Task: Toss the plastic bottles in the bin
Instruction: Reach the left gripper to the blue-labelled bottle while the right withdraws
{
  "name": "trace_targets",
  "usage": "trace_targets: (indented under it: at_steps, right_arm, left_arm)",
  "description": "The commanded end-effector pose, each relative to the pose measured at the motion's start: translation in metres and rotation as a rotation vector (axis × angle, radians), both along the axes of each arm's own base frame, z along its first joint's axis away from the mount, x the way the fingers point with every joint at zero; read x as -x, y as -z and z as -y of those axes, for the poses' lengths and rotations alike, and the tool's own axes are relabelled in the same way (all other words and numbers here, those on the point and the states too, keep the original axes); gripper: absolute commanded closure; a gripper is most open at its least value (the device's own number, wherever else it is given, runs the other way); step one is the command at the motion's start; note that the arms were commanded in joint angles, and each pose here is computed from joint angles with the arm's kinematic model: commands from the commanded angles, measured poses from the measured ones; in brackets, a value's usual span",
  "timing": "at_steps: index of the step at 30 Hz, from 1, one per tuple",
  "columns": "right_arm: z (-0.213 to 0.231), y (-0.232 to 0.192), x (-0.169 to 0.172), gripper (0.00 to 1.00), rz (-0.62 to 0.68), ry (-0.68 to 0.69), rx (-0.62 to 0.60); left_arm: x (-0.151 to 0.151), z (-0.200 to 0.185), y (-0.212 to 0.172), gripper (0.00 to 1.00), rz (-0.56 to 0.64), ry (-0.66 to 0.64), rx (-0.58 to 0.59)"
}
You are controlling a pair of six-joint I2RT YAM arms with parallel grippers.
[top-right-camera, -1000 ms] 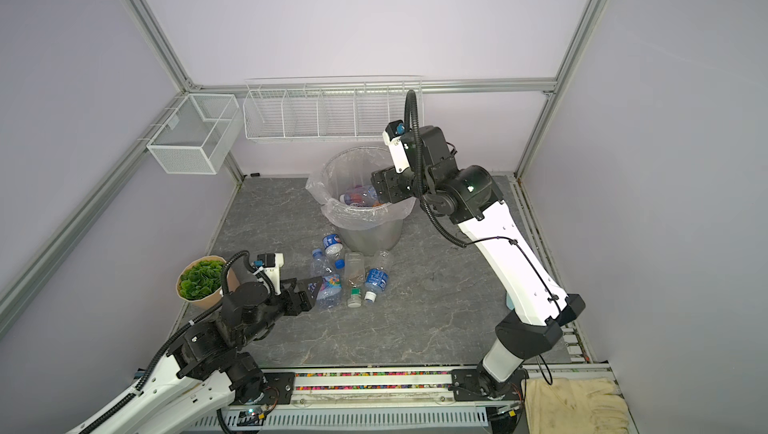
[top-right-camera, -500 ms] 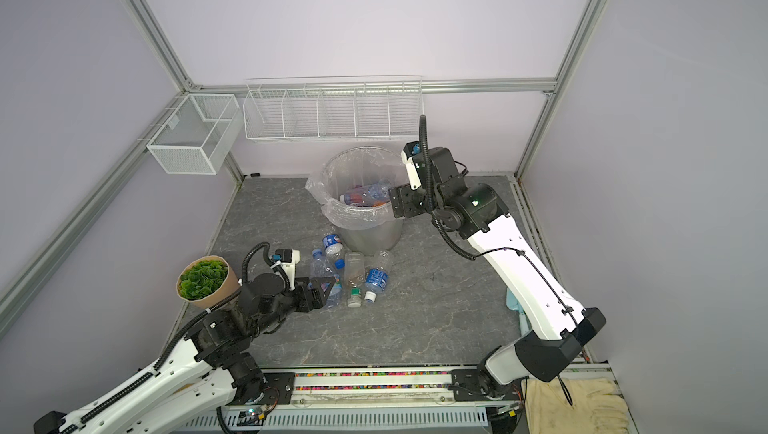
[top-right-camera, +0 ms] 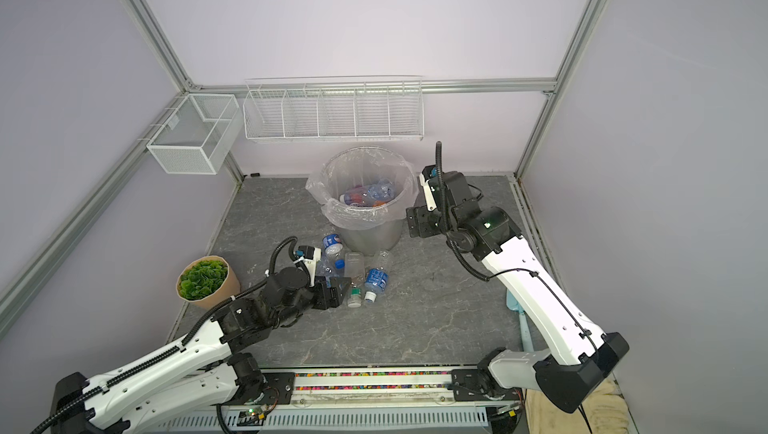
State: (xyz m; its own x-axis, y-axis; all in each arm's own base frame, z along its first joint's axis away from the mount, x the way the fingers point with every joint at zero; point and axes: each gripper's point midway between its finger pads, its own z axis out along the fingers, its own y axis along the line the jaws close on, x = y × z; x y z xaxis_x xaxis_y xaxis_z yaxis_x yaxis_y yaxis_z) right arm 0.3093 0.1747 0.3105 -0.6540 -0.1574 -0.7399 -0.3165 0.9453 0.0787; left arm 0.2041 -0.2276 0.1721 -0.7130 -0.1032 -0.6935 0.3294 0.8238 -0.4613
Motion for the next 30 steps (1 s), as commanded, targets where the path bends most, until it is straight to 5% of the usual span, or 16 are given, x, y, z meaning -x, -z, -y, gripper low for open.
trace_targets:
  at_steps: [1,19,30]
  right_arm:
    - [0.011,-0.002,0.002,0.12,0.026,0.047,-0.03]
    - [0.035,0.086,0.037,0.11,-0.15,0.132,-0.057]
    - [0.045,0.096,0.042,0.11,-0.166,0.159,-0.062]
  left_arm:
    - [-0.009,0.009,-0.017,0.11,0.035,-0.01,0.01]
    - [-0.024,0.068,0.007,0.14,-0.026,0.103,-0.132]
    - [-0.038,0.1,0.039,0.15,-0.115,0.141,-0.225]
